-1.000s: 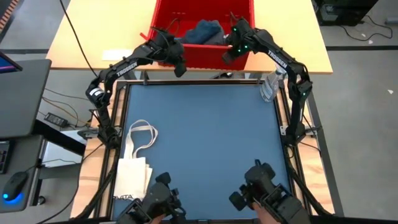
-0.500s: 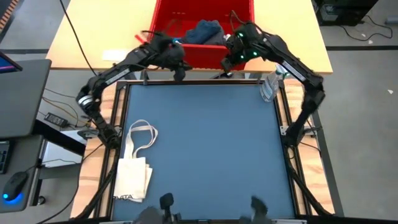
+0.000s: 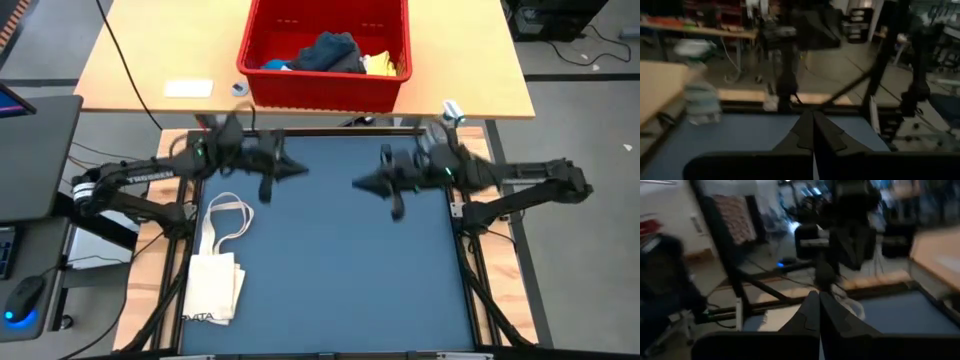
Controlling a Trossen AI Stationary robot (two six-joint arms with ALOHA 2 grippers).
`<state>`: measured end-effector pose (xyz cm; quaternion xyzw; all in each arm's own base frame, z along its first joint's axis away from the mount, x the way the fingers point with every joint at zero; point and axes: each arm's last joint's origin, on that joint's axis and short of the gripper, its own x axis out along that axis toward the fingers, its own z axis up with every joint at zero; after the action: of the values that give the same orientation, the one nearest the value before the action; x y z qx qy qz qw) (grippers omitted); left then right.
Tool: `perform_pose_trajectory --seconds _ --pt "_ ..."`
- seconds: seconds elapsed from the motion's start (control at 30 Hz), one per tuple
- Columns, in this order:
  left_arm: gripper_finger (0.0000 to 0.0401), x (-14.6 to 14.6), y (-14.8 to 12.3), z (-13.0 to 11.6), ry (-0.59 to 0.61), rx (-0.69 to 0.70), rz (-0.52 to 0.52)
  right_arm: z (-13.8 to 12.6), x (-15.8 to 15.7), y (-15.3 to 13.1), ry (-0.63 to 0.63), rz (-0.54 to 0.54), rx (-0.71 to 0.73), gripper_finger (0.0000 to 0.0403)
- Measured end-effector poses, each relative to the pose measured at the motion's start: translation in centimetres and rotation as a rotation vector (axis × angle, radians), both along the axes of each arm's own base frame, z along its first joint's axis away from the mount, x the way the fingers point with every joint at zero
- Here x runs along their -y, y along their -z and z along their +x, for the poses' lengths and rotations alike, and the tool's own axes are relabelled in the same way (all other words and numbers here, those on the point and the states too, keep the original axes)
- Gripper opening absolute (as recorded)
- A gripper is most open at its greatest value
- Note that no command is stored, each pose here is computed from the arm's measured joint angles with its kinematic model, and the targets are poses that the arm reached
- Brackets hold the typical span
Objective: Fold laundry
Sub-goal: Return to Home position
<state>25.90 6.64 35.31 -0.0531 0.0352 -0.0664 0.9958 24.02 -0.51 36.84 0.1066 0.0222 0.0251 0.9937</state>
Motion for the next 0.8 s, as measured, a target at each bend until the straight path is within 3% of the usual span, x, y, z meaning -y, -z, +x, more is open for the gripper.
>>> perform_pose_trajectory --seconds 0.07,0.2,0.33,0.57,0.8 --pt "0.0002 2.4 0.6 0.6 0.004 -0.028 -0.012 -1.0 -1.7 1.7 -0.009 -0.055 0.009 0.0003" --pt "0.0002 6.2 1.4 1.1 -0.052 -0.059 -0.055 -2.9 -3.9 4.9 0.012 -0.056 -0.053 0.0002" --pt "0.0001 8.3 2.7 -0.4 -0.131 -0.069 0.018 -5.0 -4.7 6.0 -0.016 -0.054 0.049 0.0002" --pt "0.0001 8.5 9.5 -5.2 -0.139 -0.197 -0.019 -7.5 -4.5 8.6 0.015 -0.06 0.037 0.0" --pt "0.0 8.5 8.5 -8.5 -0.108 -0.109 0.027 -8.8 -4.4 7.7 0.081 -0.165 0.1 0.0"
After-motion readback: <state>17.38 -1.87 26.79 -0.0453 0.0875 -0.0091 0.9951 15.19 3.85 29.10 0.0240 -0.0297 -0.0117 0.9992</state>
